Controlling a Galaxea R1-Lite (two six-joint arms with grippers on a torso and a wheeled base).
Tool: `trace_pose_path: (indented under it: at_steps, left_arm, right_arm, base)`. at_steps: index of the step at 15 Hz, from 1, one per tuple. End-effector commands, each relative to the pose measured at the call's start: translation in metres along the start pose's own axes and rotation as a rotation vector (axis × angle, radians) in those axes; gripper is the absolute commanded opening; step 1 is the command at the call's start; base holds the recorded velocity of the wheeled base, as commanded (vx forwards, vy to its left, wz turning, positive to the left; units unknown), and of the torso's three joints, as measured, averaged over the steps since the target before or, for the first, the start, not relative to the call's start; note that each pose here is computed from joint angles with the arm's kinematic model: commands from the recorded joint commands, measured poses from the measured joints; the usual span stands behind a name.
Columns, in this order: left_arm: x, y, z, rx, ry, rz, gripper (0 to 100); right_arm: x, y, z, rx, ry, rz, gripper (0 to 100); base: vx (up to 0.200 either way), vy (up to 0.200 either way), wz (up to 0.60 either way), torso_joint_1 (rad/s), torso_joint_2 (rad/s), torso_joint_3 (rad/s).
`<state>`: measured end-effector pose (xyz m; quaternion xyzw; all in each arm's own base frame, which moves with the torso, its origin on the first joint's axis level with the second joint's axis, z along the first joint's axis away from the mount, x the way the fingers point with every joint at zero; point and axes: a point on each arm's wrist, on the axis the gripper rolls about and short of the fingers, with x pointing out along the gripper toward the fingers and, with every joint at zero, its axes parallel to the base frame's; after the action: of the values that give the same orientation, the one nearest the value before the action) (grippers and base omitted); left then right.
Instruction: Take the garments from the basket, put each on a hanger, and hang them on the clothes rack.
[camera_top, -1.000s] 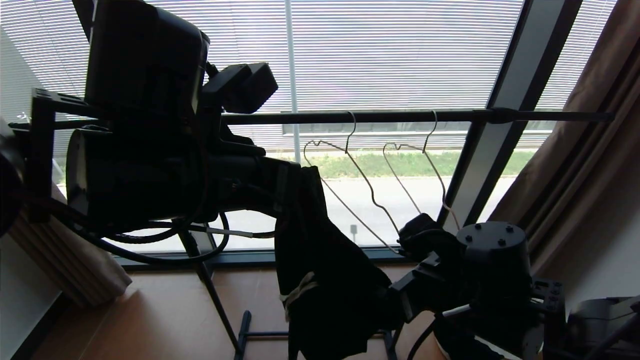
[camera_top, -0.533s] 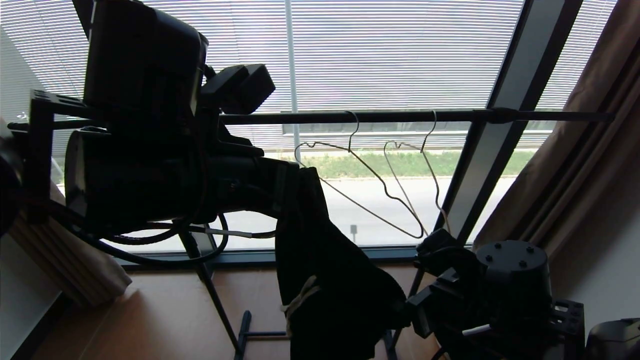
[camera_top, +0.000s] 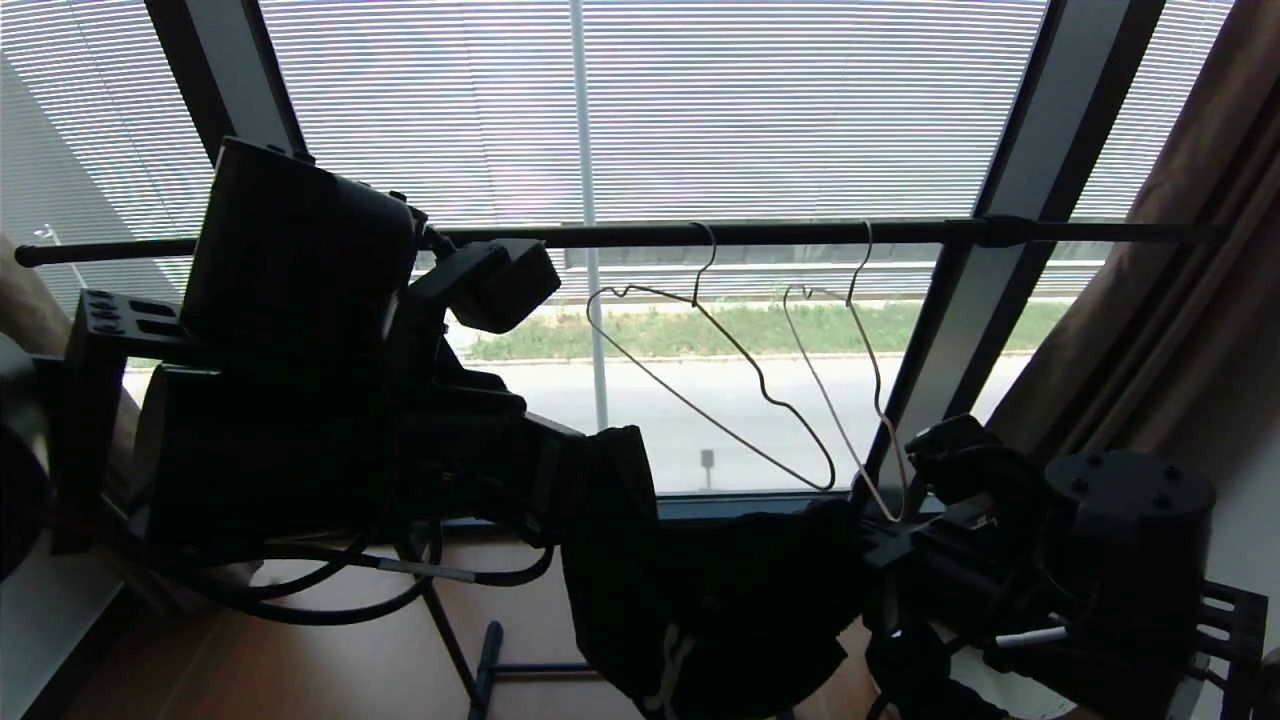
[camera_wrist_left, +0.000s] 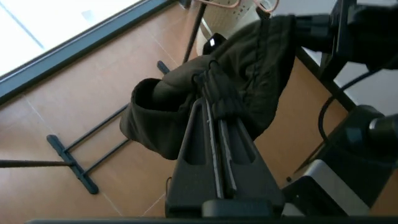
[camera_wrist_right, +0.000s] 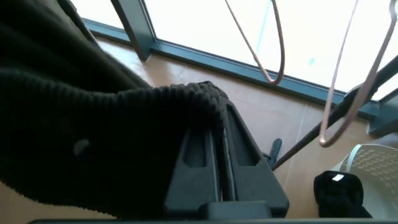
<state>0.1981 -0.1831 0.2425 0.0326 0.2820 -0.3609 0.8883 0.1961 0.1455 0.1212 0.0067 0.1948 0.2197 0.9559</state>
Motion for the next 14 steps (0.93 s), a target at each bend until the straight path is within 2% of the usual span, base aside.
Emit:
trace_pose_path:
  at_steps: [1, 2, 3, 5, 6, 8, 10, 12, 14]
  left_arm:
    - [-0.006, 0.001, -0.021, 0.009, 0.032, -0.083, 0]
    - [-0.003, 0.001, -0.029, 0.021, 0.039, -0.135, 0]
    - [0.0, 0.002, -0.034, 0.023, 0.047, -0.154, 0]
    - [0.004, 0.002, -0.039, 0.025, 0.022, -0.172, 0]
    - [0.005, 0.002, -0.04, 0.026, 0.021, -0.178, 100]
    - [0.005, 0.003, -0.047, 0.026, 0.041, -0.183, 100]
    - [-0.001, 0.004, -0.049, 0.032, 0.033, -0.18, 100]
    - [0.0, 0.004, -0.044, 0.052, 0.004, -0.176, 100]
    - [0.009, 0.004, -0.039, 0.062, 0.005, -0.17, 100]
  right_arm:
    - [-0.019, -0.009, 0.02, 0.038, -0.103, -0.019, 0]
    - [-0.025, -0.011, 0.026, 0.044, -0.134, -0.022, 0]
    - [-0.029, -0.012, 0.03, 0.047, -0.153, -0.025, 0]
    - [-0.039, -0.015, 0.039, 0.056, -0.183, -0.032, 0]
    - [-0.048, -0.015, 0.045, 0.058, -0.193, -0.03, 0]
    - [-0.058, -0.018, 0.052, 0.065, -0.213, -0.043, 0]
    - [-0.063, -0.03, 0.059, 0.082, -0.244, -0.095, 0]
    - [-0.067, -0.039, 0.068, 0.095, -0.283, -0.133, 0]
    - [-0.072, -0.041, 0.071, 0.088, -0.298, -0.143, 0]
  base:
    - [0.0, 0.0, 0.0, 0.0, 0.0, 0.0]
    - [0.0, 0.0, 0.0, 0.0, 0.0, 0.0]
    - [0.0, 0.0, 0.0, 0.0, 0.0, 0.0]
    - [0.0, 0.0, 0.0, 0.0, 0.0, 0.0]
    - [0.0, 0.0, 0.0, 0.0, 0.0, 0.0]
    - [0.0, 0.0, 0.0, 0.0, 0.0, 0.0]
    - [0.0, 0.0, 0.0, 0.0, 0.0, 0.0]
    - [0.0, 0.0, 0.0, 0.0, 0.0, 0.0]
    - [0.0, 0.0, 0.0, 0.0, 0.0, 0.0]
